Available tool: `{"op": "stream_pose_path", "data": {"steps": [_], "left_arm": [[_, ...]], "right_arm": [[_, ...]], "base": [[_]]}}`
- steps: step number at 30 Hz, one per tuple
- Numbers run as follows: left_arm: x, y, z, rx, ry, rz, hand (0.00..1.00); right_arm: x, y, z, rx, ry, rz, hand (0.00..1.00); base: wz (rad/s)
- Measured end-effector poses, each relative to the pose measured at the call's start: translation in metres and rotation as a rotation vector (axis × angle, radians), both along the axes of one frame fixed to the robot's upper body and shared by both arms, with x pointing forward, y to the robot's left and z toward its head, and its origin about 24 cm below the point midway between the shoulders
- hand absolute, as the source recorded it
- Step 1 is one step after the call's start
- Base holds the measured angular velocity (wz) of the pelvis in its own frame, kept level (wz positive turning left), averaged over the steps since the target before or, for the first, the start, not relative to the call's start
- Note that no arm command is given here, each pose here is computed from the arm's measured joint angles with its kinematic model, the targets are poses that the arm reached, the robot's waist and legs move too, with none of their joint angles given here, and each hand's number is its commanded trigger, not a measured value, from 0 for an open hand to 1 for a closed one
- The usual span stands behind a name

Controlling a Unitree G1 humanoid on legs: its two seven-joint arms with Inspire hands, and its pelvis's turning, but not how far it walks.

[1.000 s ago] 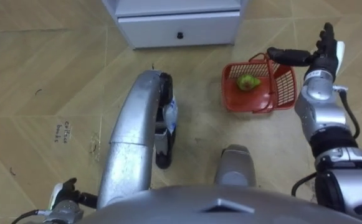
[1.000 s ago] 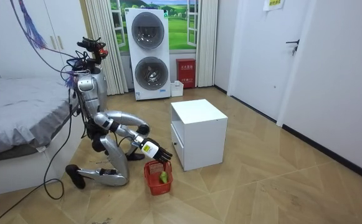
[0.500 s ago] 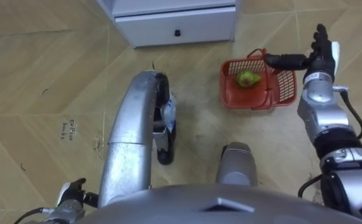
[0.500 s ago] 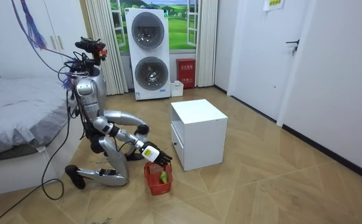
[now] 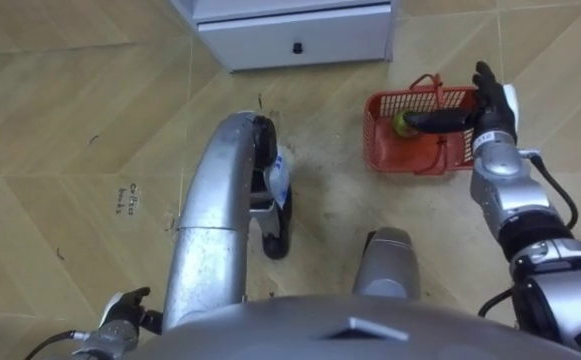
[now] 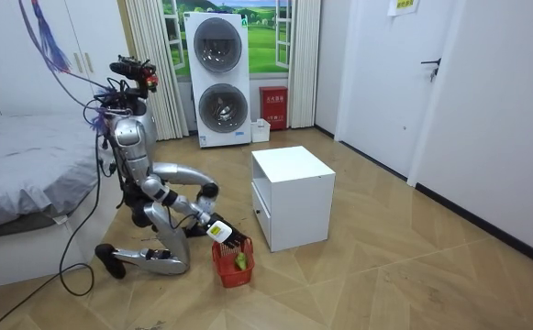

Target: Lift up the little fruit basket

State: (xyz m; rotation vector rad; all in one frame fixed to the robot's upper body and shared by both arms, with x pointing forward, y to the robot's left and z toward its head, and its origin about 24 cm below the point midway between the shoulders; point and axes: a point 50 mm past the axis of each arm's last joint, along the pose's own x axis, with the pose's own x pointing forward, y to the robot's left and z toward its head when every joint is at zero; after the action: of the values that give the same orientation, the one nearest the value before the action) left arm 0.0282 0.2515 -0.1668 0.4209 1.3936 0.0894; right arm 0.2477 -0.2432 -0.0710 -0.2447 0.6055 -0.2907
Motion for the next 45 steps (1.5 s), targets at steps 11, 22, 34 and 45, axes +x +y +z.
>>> {"op": "stream_pose_path", "data": {"steps": [11,22,34,45], "left_arm": [[0.004,-0.003,-0.001,-0.017,0.006,-0.042,0.0],[0.016,-0.009,-0.001,-0.061,-0.013,-0.083,0.0],[0.016,-0.011,-0.002,-0.08,-0.005,-0.078,0.0],[0.027,-0.013,-0.001,-0.088,-0.032,-0.091,0.0]], "right_arm": [[-0.004,-0.004,-0.008,0.07,0.039,-0.057,0.0],[-0.014,-0.016,-0.015,0.16,0.078,-0.142,0.0],[-0.016,-0.018,-0.018,0.262,0.075,-0.213,1.0],[-0.013,-0.029,-0.013,0.24,0.085,-0.184,1.0]], "base": [[0.01],[0.01],[0.01],[0.02]]}}
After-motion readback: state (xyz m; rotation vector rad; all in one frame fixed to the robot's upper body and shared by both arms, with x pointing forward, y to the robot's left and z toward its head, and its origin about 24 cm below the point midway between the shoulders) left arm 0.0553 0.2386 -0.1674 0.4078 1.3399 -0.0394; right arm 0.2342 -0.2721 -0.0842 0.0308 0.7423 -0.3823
